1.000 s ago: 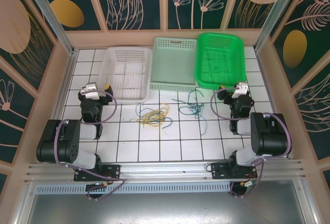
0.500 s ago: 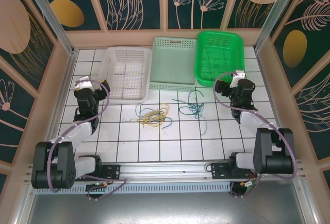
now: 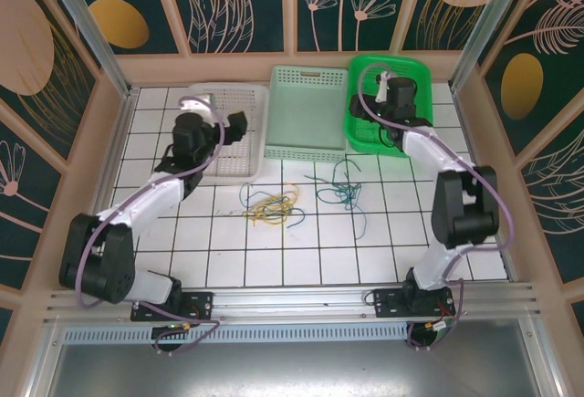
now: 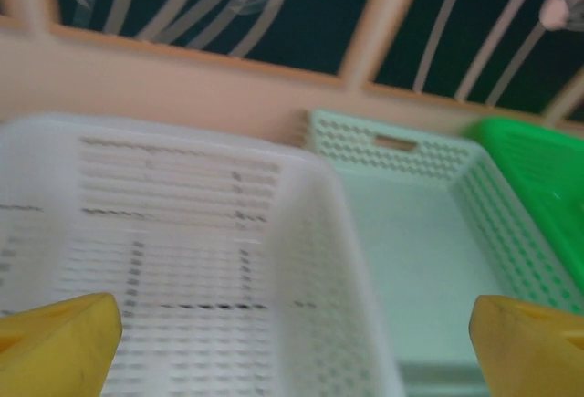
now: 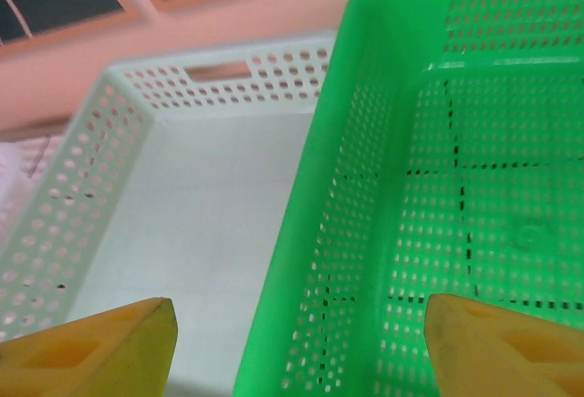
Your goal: Untangle the cables
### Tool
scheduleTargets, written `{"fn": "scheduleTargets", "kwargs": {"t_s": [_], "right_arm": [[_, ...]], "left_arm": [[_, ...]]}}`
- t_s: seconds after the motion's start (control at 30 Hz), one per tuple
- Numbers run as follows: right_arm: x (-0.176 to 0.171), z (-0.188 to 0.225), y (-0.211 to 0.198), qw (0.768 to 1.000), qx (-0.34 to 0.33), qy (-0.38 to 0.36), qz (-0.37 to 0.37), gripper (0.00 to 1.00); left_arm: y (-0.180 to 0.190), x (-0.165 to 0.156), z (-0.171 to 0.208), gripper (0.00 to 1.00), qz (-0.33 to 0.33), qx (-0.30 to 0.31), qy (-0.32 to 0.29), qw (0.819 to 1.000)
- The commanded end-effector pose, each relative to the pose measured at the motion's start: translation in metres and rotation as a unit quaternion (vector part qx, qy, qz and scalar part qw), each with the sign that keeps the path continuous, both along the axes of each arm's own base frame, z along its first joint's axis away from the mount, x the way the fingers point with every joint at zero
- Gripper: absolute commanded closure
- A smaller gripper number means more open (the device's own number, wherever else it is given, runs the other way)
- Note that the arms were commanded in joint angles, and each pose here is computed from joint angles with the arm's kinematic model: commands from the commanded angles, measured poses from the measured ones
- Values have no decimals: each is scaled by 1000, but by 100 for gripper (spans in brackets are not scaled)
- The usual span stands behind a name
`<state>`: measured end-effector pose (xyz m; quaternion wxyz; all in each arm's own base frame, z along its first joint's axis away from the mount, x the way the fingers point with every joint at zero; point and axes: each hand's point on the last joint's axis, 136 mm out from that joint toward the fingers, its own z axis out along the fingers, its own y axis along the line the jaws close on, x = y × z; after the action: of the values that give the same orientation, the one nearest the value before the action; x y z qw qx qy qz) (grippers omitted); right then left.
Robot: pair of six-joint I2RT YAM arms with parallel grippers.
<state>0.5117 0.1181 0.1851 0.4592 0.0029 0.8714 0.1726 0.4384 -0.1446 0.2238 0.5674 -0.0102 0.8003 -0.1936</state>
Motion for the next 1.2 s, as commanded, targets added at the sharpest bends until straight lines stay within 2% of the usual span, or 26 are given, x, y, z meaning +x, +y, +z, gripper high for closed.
{"fn": "scheduleTargets", "kwargs": {"t_s": [0.0, 0.1, 0.27, 0.53, 0.83, 0.9, 0.97, 1.17], "right_arm": [[3, -46, 1, 996, -10, 92, -19, 28], [11, -64, 1, 993, -13, 113, -25, 28], [5, -87, -2, 989, -22, 142, -30, 28], [-29, -95, -24, 986, -40, 155, -45, 38], [-66, -86, -36, 986, -53, 153, -37, 38], [-70, -75, -38, 988, -53, 137, -40, 37], [-72, -52, -38, 992, -51, 104, -40, 34], [-93, 0, -24, 998, -44, 51, -4, 29]], "left_arm": [[-36, -6, -35, 3, -60, 4, 68, 996], [-52, -4, -62, 5, -78, 15, 110, 991], [-73, 2, -86, 9, -97, 22, 147, 984], [-65, 5, -125, 11, -65, 43, 197, 977], [-57, 10, -126, 11, -34, 49, 195, 979], [-53, 11, -122, 10, -22, 49, 191, 980], [-51, 11, -111, 5, -17, 47, 175, 983], [-48, 6, -73, 3, -15, 39, 120, 992]]}}
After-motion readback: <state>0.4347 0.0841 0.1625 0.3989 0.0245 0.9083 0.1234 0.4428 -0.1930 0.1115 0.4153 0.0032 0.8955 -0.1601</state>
